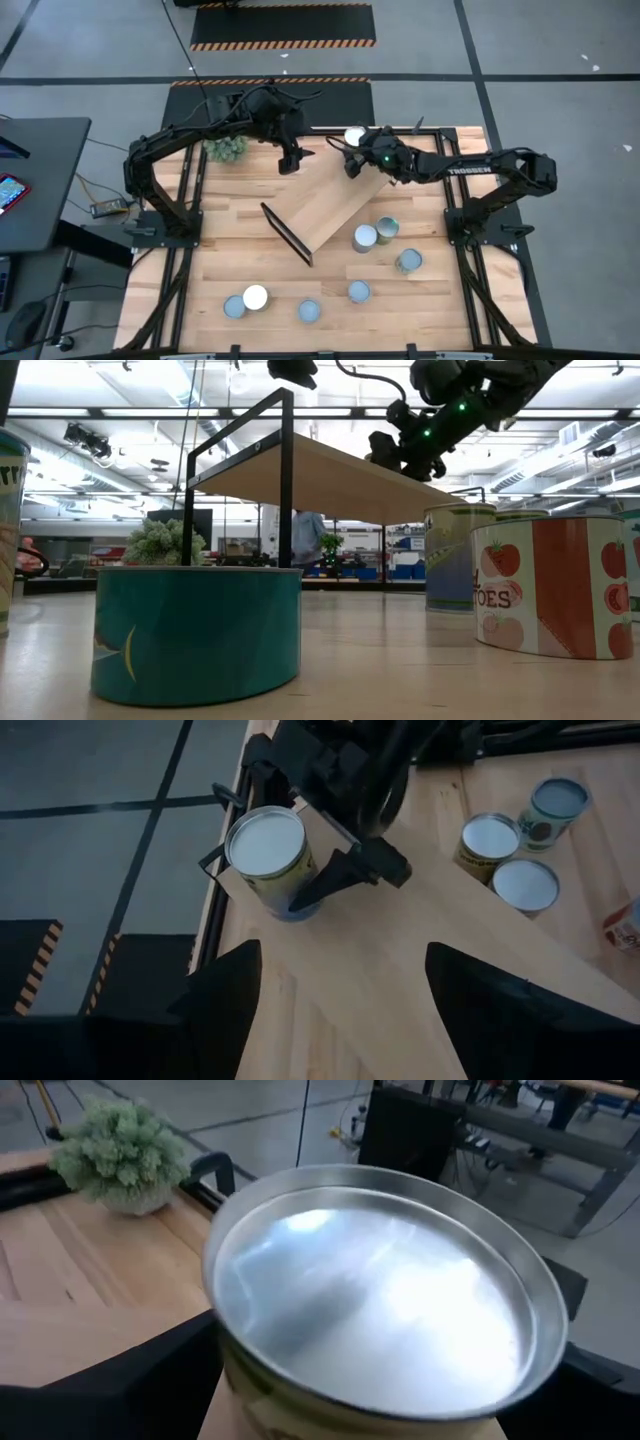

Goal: Pick and place cans onto a shelf
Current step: Put the canned peaches on the shelf, then put the canned oranges on the shelf

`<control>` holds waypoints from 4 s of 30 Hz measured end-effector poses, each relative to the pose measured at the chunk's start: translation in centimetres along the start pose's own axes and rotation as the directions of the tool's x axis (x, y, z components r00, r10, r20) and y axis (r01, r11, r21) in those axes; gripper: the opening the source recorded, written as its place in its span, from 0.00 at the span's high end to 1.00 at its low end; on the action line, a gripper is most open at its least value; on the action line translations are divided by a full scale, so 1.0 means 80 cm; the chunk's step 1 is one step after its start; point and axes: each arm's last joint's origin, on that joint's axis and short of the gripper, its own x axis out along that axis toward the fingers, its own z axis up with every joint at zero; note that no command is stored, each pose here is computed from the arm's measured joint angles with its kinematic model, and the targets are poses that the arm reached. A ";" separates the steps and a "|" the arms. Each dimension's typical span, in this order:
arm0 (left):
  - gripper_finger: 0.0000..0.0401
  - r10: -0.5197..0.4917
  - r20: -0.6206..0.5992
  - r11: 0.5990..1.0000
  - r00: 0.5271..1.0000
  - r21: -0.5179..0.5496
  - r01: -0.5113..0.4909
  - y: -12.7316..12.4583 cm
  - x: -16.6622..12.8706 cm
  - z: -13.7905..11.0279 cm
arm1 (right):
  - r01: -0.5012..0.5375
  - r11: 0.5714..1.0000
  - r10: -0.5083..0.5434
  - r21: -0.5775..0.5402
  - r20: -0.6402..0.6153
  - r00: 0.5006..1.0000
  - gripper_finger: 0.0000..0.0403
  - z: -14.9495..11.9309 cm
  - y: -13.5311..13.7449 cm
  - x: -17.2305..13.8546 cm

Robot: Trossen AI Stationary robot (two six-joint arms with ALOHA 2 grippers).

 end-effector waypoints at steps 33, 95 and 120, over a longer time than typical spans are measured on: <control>0.28 -0.005 -0.014 1.000 1.000 0.001 0.005 -0.001 0.000 -0.002 | -0.061 0.991 0.042 -0.118 -0.152 0.987 0.01 0.022 -0.053 -0.030; 0.55 -0.095 0.349 0.852 0.932 -0.455 0.258 -0.104 -0.020 -0.152 | -0.545 0.825 0.566 0.151 -0.212 0.797 0.02 0.018 0.069 -0.193; 0.55 -0.202 0.471 0.845 0.859 -0.360 0.396 -0.145 -0.065 -0.227 | -0.452 0.829 0.559 0.330 -0.455 0.693 0.05 0.040 0.151 -0.226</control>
